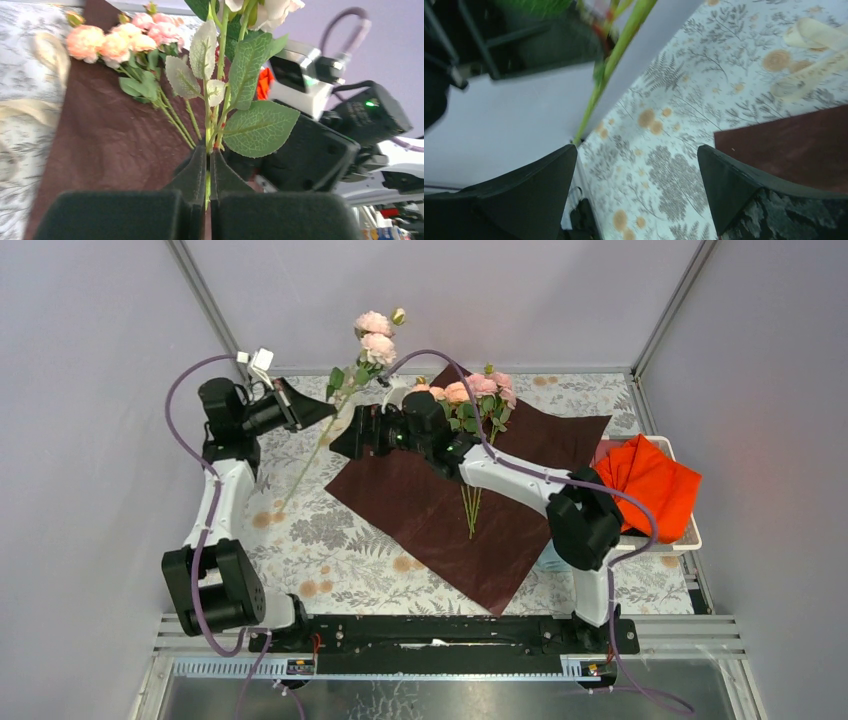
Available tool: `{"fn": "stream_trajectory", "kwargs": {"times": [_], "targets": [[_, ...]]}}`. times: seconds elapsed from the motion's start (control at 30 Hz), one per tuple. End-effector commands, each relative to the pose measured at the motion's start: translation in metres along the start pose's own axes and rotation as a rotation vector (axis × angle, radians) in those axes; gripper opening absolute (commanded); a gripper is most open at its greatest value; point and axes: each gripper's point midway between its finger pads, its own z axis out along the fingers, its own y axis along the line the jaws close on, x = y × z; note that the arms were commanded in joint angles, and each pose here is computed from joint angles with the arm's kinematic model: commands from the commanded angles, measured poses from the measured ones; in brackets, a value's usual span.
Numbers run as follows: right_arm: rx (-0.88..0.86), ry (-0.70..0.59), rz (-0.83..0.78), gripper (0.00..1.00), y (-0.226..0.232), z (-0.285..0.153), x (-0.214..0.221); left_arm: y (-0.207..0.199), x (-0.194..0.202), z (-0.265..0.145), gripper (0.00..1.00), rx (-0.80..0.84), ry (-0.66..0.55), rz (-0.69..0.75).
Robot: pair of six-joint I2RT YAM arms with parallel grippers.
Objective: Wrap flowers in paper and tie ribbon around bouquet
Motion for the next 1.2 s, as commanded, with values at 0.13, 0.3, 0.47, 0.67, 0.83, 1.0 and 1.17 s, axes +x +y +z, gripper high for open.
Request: {"fn": "stream_trajectory", "kwargs": {"times": [0.13, 0.3, 0.47, 0.67, 0.83, 1.0, 1.17], "targets": [[-0.149, -0.202, 0.2, 0.98, 0.021, 0.014, -0.041, -0.044, 0.012, 0.035, 0.0, 0.118, -0.052, -0.013], [-0.068, -0.233, 0.215, 0.37, 0.003, 0.015, -0.043, -0.049, 0.023, 0.036, 0.0, 0.134, -0.046, -0.039], [0.166, -0.186, 0.248, 0.0, -0.051, -0.014, -0.034, -0.007, 0.023, 0.038, 0.61, -0.103, -0.016, 0.013], [0.765, 0.244, 0.102, 0.0, -0.173, -0.109, 0.026, 0.083, 0.056, 0.007, 0.87, -0.502, 0.154, 0.136], [0.9, 0.355, 0.101, 0.02, -0.226, -0.136, 0.056, 0.129, 0.113, -0.012, 0.88, -0.622, 0.299, 0.073], [0.969, 0.376, 0.158, 0.61, -0.268, -0.141, 0.053, 0.152, 0.161, -0.023, 0.88, -0.682, 0.388, -0.051], [1.085, 0.31, 0.053, 0.74, -0.259, -0.19, 0.016, 0.172, 0.19, -0.038, 0.89, -0.76, 0.387, -0.151]]}}
